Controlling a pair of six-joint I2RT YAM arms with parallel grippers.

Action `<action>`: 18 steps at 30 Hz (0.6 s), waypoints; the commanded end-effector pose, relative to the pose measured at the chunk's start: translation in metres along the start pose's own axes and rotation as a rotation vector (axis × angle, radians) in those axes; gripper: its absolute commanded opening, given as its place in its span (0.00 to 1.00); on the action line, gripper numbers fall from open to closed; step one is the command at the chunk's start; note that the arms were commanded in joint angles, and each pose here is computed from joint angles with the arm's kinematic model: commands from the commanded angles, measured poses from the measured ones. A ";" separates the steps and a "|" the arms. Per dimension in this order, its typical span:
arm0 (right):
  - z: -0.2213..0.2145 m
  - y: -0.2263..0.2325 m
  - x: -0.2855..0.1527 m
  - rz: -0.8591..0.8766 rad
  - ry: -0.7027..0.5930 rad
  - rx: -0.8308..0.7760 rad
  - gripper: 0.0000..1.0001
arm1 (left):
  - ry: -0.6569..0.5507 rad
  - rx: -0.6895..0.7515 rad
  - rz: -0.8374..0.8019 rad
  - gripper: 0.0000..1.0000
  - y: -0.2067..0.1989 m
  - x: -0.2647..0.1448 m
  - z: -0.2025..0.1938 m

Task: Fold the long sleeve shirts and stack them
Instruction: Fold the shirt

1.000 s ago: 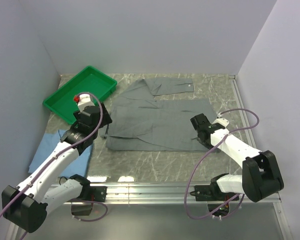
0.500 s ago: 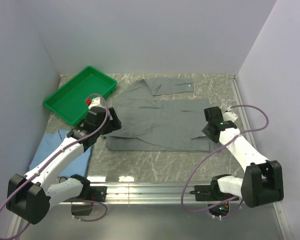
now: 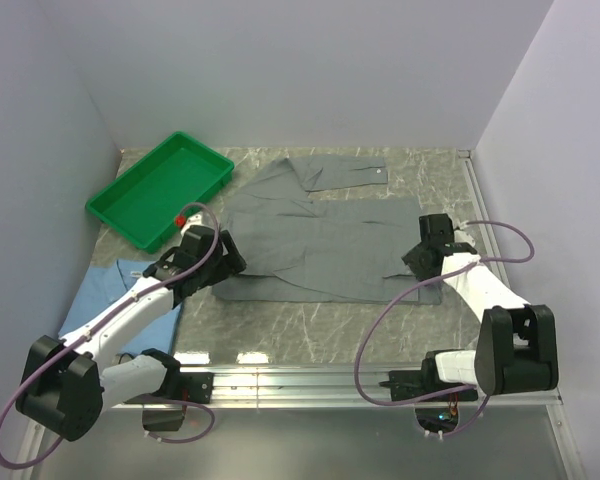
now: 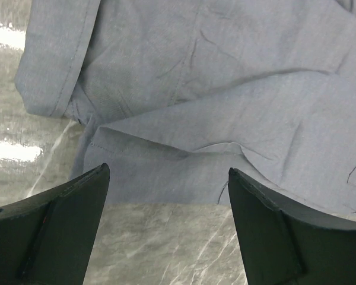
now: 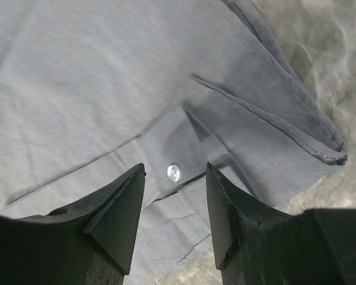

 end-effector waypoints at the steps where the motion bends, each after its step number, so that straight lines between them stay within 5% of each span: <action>1: -0.002 -0.003 0.005 -0.015 0.015 0.073 0.53 | -0.014 -0.055 -0.031 0.87 -0.007 0.002 0.002; 11: -0.004 -0.013 0.009 -0.031 0.011 0.123 0.53 | -0.006 -0.085 -0.004 0.87 0.001 0.007 -0.005; 18: 0.004 -0.008 0.017 -0.012 -0.021 0.146 0.41 | -0.012 -0.098 0.009 0.87 0.007 0.010 -0.008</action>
Point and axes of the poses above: each gripper's point midway between its finger pads, its own x axis out along the fingers, its own y axis along the line the jaws close on, z = x × y, the point moved 2 cm from there along -x, back along the fingers, and after that the axes turned 6 degrees about -x, right-handed, at the moved point
